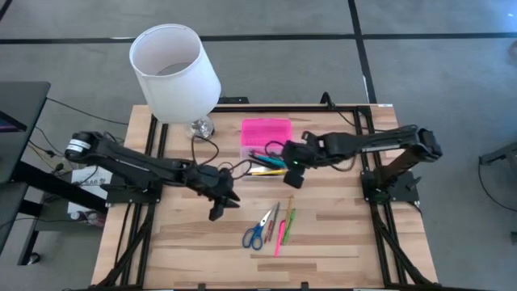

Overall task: Pick & place school supplies into a supply box
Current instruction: Put the blue scissors into the pink supply box

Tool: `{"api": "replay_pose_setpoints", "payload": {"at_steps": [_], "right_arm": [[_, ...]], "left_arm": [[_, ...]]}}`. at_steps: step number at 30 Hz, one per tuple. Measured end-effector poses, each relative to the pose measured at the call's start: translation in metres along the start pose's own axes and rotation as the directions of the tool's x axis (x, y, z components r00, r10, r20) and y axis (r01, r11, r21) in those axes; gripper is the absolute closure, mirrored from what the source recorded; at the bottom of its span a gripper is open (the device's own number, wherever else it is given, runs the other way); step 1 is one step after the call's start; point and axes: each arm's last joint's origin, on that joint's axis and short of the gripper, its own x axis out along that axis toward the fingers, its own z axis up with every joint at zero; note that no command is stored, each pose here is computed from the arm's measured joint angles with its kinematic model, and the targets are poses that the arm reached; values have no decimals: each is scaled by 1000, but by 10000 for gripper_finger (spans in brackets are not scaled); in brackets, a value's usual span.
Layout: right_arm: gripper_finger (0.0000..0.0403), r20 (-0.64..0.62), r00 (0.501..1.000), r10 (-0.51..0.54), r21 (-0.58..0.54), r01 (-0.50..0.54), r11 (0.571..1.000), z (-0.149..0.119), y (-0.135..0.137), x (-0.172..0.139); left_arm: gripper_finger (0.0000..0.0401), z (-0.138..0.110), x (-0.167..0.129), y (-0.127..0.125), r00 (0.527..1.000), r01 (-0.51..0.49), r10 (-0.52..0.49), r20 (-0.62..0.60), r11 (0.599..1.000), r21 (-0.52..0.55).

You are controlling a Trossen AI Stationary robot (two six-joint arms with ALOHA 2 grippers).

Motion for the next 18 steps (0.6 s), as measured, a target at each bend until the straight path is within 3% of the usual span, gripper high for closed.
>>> {"api": "replay_pose_setpoints", "payload": {"at_steps": [11,18], "right_arm": [[282,53,992,-117,-1,117,993,-42,11,-64],[282,128,980,-151,-11,153,988,-66,13,-95]], "left_arm": [[294,-11,36,-18,994,112,-111,15,993,-33],[294,-27,59,-32,998,61,-61,32,998,-4]]}}
